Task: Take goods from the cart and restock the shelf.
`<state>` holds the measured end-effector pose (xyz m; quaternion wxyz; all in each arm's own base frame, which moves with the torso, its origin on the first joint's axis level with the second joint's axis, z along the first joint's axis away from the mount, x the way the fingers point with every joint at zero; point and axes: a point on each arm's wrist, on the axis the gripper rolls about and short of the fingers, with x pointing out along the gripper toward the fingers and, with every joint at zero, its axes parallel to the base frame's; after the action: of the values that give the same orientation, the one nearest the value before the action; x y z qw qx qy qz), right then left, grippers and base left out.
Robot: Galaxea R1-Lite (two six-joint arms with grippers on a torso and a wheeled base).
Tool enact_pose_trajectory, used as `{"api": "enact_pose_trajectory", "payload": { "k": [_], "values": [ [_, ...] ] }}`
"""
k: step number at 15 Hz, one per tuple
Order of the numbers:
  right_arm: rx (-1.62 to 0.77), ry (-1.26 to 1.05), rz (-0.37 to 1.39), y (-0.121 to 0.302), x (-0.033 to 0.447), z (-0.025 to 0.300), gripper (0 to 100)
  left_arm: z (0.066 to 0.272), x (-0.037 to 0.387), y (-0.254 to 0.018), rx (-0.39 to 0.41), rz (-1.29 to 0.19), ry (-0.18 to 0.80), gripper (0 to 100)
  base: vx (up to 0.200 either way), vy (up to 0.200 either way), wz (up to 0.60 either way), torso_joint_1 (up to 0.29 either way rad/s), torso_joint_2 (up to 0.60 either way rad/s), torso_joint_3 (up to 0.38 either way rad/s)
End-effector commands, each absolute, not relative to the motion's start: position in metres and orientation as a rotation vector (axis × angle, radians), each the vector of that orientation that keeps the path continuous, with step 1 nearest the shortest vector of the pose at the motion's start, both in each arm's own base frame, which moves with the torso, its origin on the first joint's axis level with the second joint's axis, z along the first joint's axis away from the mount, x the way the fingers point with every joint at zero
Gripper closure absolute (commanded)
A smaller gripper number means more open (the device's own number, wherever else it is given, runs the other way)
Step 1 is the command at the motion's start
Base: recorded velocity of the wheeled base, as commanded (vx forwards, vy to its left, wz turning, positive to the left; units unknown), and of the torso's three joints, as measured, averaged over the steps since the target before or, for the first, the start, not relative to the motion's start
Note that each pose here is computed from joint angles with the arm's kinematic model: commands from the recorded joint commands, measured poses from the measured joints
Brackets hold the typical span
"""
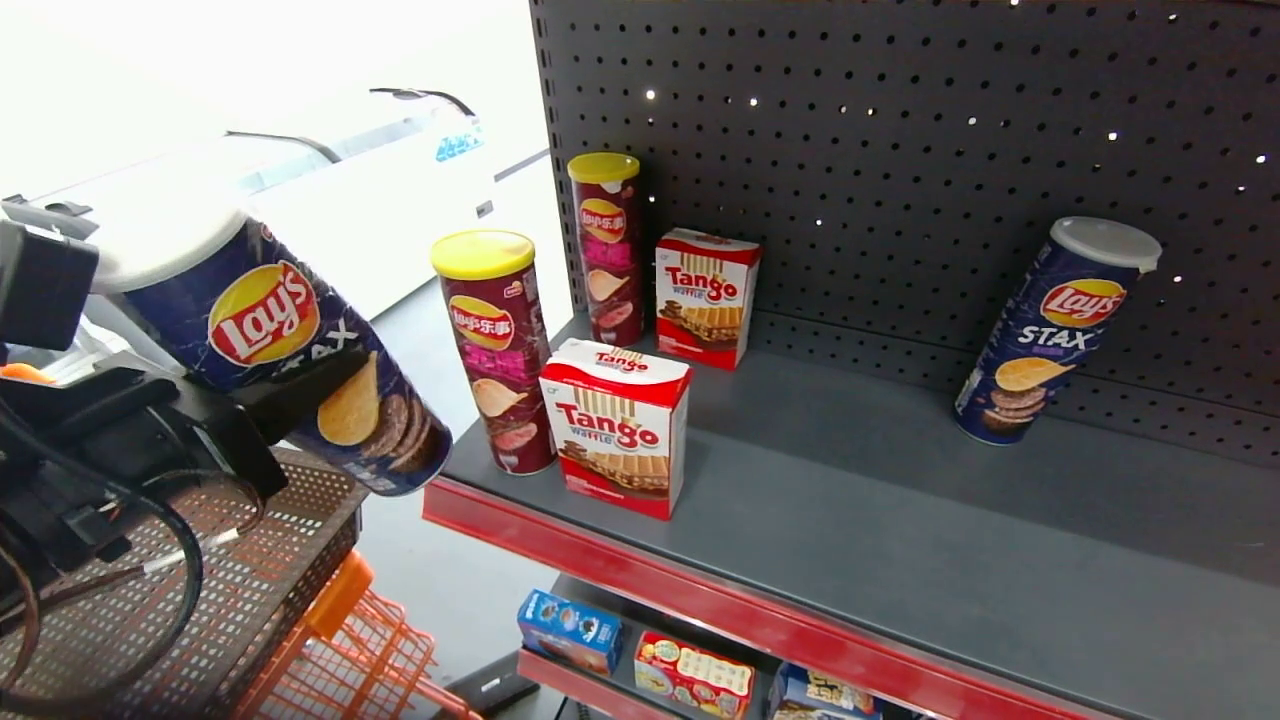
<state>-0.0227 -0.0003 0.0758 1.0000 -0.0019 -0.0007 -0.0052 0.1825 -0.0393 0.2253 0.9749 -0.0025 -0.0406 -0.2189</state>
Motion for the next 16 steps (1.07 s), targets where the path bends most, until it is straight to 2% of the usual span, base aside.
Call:
{"api": "enact_pose_trajectory", "payload": {
  "k": [1, 6, 8, 16],
  "values": [
    [-0.005, -0.002, -0.011, 0.000, -0.023, 0.076, 0, 0.222, 0.167, -0.045, -0.009, -0.493, -0.089, 100, 0.000, 0.000, 0.00, 0.000, 0.00, 0.000],
    [-0.005, -0.002, -0.011, 0.000, -0.023, 0.076, 0, 0.219, 0.165, -0.048, -0.013, -0.514, -0.076, 100, 0.000, 0.000, 0.00, 0.000, 0.00, 0.000],
    [-0.005, -0.002, -0.011, 0.000, -0.023, 0.076, 0, 0.211, 0.159, -0.059, -0.015, -0.583, -0.047, 100, 0.000, 0.000, 0.00, 0.000, 0.00, 0.000],
    [-0.006, -0.002, -0.008, 0.000, -0.023, 0.076, 0, 0.206, 0.145, -0.087, -0.017, -0.767, -0.024, 100, 0.000, 0.000, 0.00, 0.000, 0.00, 0.000]
  ]
}}
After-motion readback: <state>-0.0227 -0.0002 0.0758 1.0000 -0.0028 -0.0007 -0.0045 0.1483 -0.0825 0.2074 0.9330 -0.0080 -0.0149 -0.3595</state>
